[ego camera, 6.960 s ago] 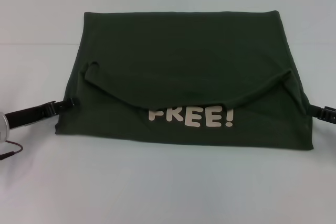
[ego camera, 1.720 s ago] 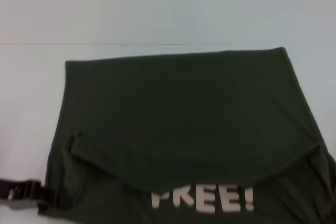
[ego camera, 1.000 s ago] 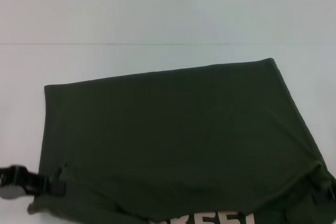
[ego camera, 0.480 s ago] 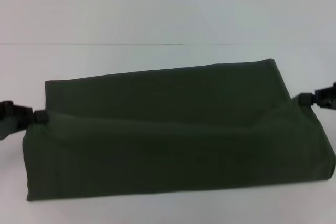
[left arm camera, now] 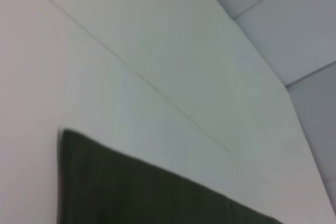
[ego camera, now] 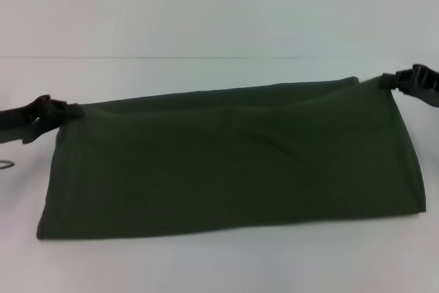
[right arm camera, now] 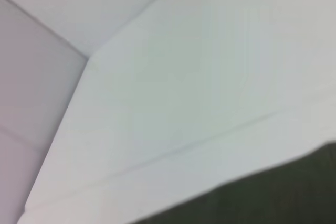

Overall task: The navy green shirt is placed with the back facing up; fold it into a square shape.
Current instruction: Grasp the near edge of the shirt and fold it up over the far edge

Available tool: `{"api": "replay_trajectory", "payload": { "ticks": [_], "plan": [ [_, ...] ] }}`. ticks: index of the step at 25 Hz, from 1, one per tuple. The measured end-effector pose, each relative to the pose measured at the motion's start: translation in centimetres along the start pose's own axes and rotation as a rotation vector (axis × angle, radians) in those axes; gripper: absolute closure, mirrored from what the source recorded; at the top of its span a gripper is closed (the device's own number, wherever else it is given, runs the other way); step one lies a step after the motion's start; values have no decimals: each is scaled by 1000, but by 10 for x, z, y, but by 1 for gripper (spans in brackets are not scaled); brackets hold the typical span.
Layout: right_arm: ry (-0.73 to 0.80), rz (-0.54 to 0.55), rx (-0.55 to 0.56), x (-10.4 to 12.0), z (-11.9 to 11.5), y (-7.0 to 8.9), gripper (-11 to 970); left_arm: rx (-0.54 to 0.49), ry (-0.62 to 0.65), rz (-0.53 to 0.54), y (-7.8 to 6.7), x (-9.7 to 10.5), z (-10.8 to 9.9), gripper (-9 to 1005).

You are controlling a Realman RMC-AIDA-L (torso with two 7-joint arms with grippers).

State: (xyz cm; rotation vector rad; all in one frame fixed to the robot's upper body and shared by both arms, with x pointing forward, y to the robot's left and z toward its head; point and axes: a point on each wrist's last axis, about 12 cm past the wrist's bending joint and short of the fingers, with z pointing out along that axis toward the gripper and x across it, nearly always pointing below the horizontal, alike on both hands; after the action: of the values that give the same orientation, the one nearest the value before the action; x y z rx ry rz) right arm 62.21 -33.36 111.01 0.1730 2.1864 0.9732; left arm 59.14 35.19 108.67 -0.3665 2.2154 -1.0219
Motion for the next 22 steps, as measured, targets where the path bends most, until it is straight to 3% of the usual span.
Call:
{"api": "replay_trajectory", "payload": {
  "ticks": [8, 15, 22],
  "plan": [
    [-122, -31, 34, -3, 24, 9, 950, -111, -113, 76, -13, -6, 37, 912],
    [-189, -85, 109, -1, 45, 14, 935, -163, -215, 101, -15, -8, 49, 887],
    [-234, -138, 148, 6, 62, 19, 912, -201, -265, 157, -20, 2, 67, 861]
  ]
}}
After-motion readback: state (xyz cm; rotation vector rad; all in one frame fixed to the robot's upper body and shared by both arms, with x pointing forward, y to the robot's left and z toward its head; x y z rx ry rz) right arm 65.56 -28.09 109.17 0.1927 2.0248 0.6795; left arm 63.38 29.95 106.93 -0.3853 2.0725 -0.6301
